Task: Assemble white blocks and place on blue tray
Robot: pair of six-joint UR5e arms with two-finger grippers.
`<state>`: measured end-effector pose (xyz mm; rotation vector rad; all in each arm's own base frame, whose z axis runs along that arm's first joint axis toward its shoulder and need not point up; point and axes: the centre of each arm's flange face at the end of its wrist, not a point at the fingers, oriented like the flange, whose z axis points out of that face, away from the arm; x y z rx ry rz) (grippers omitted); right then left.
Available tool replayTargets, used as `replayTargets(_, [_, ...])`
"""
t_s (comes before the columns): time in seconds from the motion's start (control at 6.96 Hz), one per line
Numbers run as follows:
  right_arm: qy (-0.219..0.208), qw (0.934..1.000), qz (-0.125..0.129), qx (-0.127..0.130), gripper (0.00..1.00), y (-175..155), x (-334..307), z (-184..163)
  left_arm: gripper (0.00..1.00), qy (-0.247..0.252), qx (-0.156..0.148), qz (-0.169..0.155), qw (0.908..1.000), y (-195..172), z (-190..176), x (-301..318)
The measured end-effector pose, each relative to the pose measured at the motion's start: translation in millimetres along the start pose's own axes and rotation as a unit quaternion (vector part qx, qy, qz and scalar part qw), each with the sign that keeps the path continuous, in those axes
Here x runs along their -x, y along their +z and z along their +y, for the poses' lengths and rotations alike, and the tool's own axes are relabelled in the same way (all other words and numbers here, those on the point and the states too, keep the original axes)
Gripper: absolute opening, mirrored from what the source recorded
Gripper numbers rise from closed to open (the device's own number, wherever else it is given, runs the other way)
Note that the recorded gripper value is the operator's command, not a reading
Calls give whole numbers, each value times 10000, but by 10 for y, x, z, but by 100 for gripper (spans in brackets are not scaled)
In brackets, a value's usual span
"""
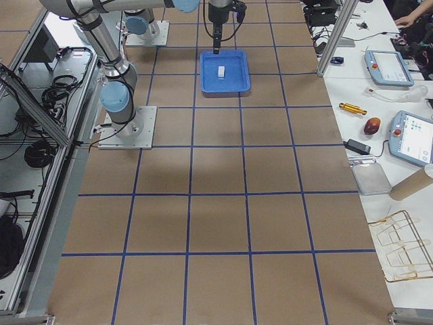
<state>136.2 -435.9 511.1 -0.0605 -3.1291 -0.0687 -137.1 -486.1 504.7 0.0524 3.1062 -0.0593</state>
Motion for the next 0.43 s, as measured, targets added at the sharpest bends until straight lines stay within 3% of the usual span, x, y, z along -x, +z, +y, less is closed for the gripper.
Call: replayTargets(0.43, [0, 10000, 9, 4, 100, 8, -4, -5, 100, 22, -28, 219, 9998, -24, -16, -13])
